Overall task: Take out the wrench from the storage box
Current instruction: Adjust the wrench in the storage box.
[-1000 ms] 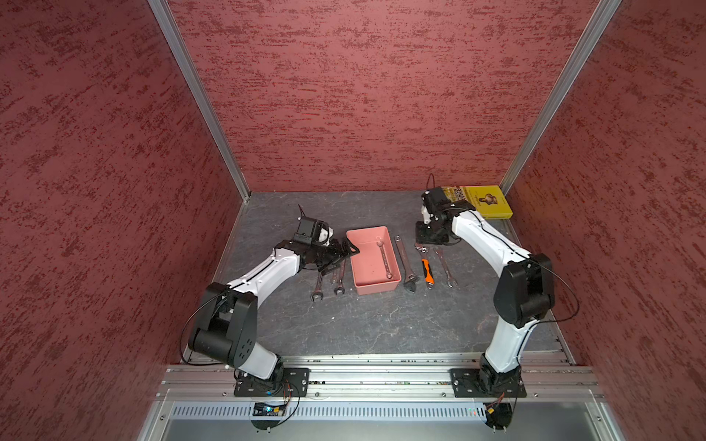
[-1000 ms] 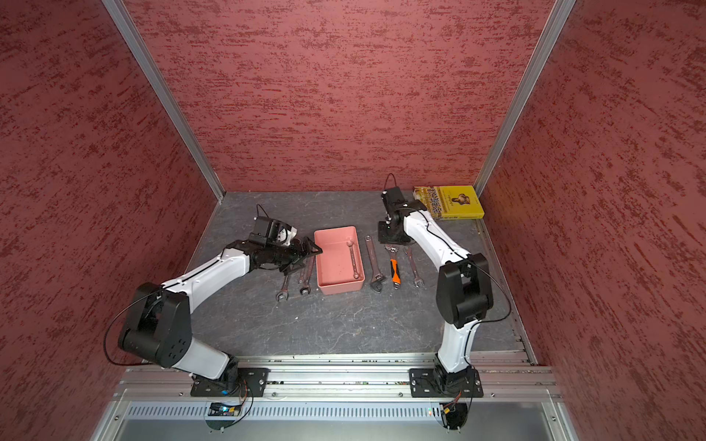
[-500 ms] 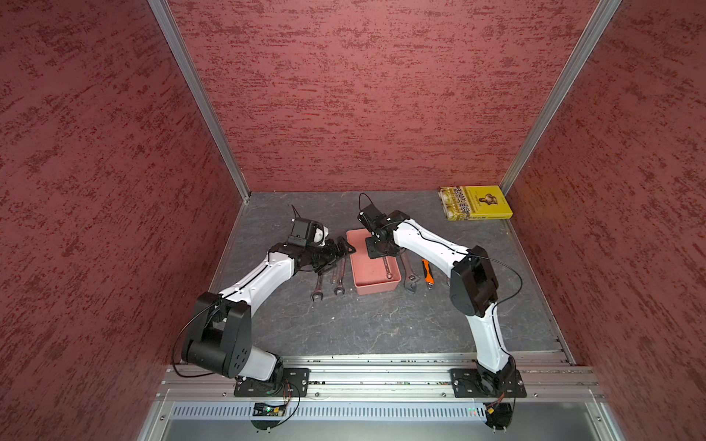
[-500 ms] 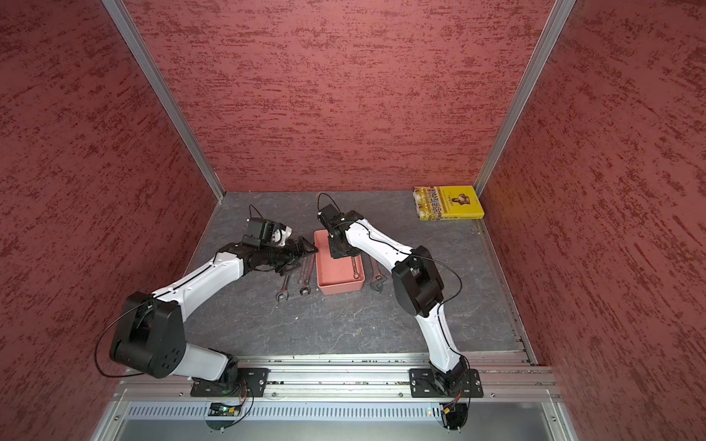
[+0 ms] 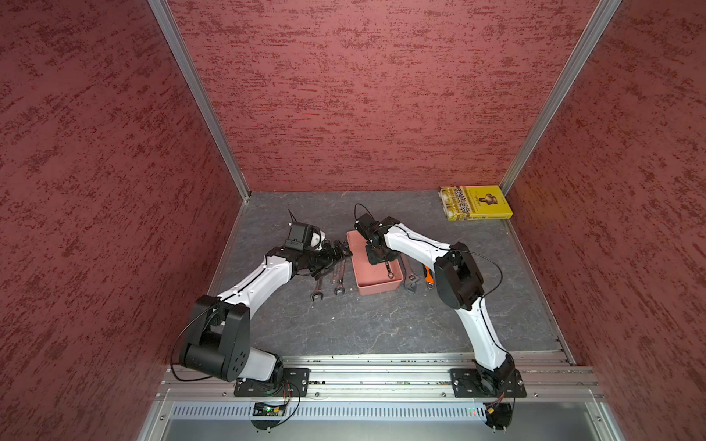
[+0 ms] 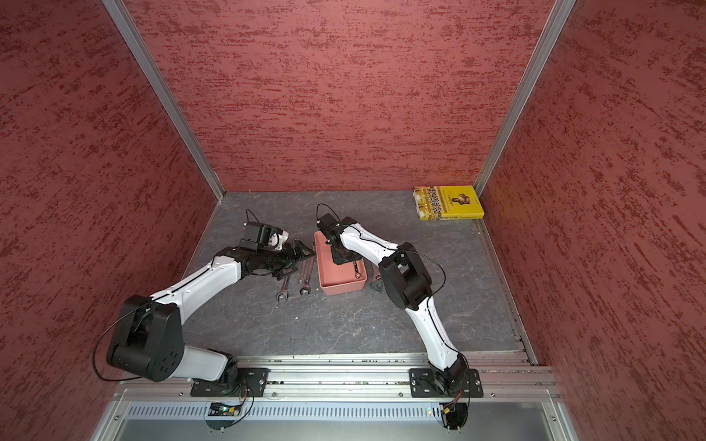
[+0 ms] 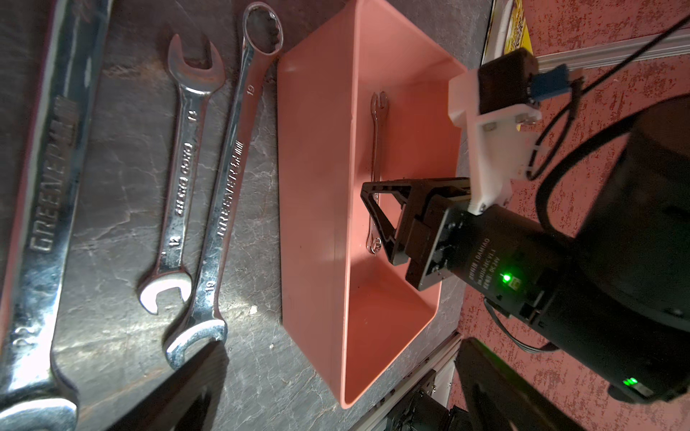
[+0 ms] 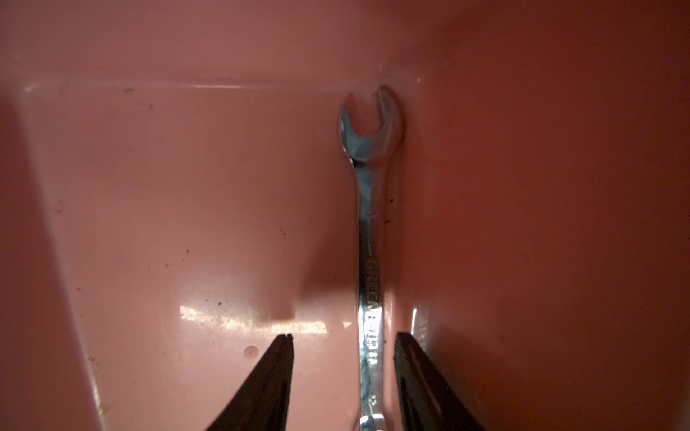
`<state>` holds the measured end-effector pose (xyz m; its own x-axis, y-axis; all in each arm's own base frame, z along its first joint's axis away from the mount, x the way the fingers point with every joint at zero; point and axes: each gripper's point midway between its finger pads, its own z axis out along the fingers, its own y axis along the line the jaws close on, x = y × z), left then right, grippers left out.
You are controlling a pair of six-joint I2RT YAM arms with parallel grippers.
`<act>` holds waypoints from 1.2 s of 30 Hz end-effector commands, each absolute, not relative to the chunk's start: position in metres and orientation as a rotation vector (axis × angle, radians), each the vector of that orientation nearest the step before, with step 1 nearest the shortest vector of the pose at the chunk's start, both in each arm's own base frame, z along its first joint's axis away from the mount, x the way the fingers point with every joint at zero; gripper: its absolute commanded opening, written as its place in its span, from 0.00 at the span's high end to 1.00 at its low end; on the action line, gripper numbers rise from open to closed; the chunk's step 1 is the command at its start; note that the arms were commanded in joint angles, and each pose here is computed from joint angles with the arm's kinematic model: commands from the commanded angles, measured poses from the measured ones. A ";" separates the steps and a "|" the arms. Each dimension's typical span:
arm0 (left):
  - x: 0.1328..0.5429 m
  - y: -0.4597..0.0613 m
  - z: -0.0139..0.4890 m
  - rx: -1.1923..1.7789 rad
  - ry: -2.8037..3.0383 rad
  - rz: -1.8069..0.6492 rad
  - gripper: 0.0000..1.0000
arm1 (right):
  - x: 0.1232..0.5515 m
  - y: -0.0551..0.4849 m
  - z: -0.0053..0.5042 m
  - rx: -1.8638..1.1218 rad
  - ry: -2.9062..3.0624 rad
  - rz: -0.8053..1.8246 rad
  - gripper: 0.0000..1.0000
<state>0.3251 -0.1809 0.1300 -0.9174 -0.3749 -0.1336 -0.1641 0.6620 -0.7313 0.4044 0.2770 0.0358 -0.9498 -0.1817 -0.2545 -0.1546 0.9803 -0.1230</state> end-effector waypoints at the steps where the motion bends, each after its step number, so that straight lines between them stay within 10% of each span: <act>1: 0.323 -0.178 0.133 -0.409 2.582 -1.112 0.00 | 0.410 0.272 0.024 -0.225 2.854 -0.171 0.53; 25: 0.316 -0.171 0.125 -0.436 2.588 -1.103 0.00 | 0.393 0.314 0.066 -0.199 2.830 0.298 0.57; 36: 0.315 -0.170 0.123 -0.434 2.590 -1.108 0.00 | 0.398 0.264 0.049 -0.248 2.857 -0.170 0.62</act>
